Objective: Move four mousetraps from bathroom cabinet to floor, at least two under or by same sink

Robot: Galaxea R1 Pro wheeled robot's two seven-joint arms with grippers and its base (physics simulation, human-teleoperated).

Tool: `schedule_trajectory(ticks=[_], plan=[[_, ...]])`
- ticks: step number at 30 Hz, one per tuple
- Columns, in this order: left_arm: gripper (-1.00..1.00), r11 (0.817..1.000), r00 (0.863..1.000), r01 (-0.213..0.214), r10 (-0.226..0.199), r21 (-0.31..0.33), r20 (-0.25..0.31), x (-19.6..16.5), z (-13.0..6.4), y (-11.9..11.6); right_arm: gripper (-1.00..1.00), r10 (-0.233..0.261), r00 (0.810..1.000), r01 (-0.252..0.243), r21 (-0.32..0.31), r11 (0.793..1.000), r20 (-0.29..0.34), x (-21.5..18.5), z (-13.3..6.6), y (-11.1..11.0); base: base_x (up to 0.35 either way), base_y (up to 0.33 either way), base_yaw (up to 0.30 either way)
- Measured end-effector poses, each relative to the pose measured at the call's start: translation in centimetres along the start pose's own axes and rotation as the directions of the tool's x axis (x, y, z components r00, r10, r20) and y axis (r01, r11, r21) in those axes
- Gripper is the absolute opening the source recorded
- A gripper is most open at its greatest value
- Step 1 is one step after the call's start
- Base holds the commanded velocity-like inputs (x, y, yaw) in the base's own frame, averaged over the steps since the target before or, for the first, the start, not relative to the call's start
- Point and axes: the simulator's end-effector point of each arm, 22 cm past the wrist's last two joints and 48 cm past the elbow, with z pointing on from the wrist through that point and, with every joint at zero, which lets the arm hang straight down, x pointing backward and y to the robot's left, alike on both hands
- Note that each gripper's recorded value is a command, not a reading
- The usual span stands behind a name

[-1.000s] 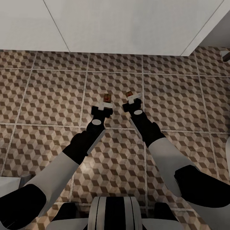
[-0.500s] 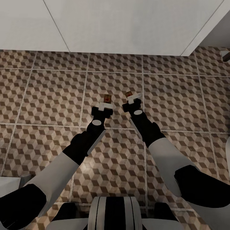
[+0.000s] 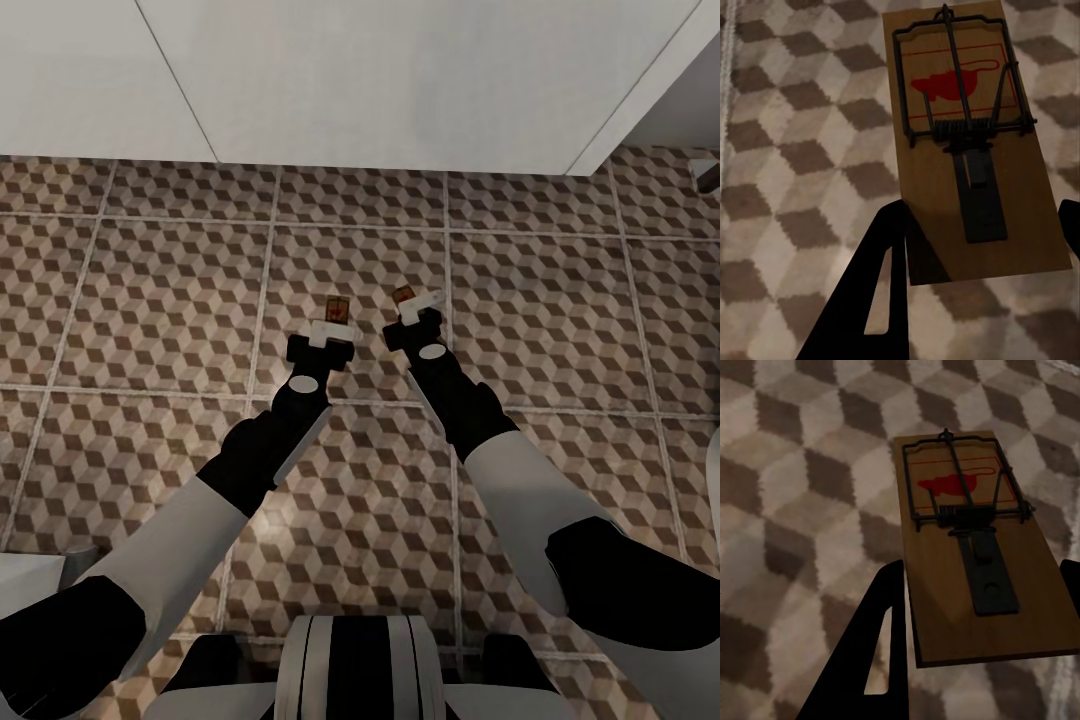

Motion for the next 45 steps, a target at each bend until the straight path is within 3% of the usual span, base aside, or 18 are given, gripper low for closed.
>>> schedule_trajectory(ticks=[39,45], plan=[[-1.0,1.0,1.0,0.005,-0.005,0.005,0.012,-0.3,0.2,-0.2,-1.0,0.004,1.0,-0.004,-0.002,1.0,0.015,0.2,0.5,0.1,0.0,0.0,0.0],[-1.0,0.999,0.999,-0.029,0.029,0.025,0.013,0.1,-0.1,-1.5,-1.0,0.004,1.0,-0.004,-0.002,1.0,0.016,0.1,0.4,0.1,0.0,0.0,0.0]])
